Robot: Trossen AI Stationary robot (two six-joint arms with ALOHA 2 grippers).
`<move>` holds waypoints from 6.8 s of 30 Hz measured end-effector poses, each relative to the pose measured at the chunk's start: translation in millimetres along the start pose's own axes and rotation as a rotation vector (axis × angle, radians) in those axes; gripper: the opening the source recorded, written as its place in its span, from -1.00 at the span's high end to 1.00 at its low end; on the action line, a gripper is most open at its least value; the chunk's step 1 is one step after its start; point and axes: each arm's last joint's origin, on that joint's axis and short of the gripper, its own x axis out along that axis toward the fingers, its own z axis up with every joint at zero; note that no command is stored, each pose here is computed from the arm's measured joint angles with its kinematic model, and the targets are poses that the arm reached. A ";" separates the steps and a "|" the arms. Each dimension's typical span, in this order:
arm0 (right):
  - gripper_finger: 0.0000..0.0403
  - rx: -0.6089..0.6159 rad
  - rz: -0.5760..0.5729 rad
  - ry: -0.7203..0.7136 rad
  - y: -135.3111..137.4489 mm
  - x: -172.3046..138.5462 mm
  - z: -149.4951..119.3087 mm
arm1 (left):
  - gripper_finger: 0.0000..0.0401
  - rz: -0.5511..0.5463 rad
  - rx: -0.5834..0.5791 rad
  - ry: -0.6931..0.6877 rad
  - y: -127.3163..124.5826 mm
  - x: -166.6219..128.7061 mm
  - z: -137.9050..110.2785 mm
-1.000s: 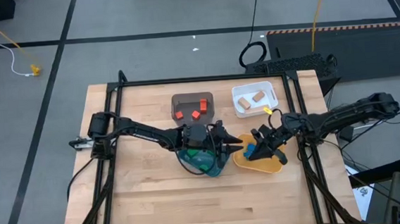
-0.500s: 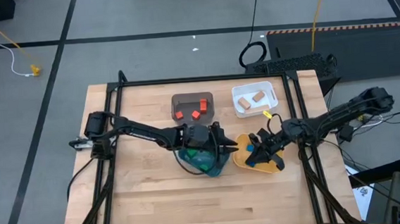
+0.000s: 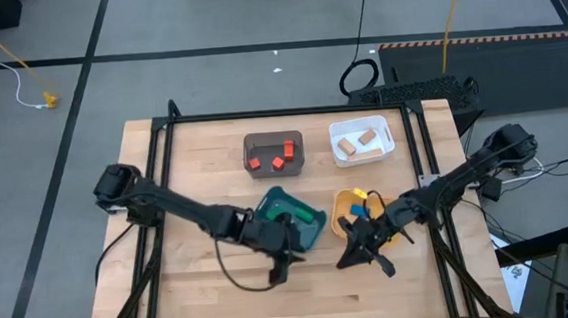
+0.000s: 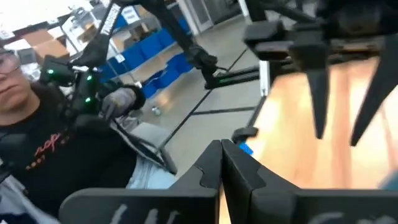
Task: Sort & place blocks by color
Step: Put the blue block into the yellow bin
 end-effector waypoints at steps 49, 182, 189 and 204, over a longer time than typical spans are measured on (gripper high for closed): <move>1.00 0.025 -0.097 -0.039 17.5 27.7 -10.1 | 0.49 -0.051 -0.007 0.193 -172.9 32.8 -151.1; 1.00 0.025 -0.095 -0.036 17.4 27.6 -10.4 | 0.34 0.122 0.291 0.242 -79.8 49.9 -138.8; 1.00 0.025 -0.095 -0.036 17.4 27.6 -10.4 | 0.34 0.112 0.239 0.179 -77.3 47.7 -126.5; 1.00 0.025 -0.095 -0.039 17.4 27.6 -10.1 | 0.33 0.045 0.252 -0.256 -72.8 -6.9 -38.4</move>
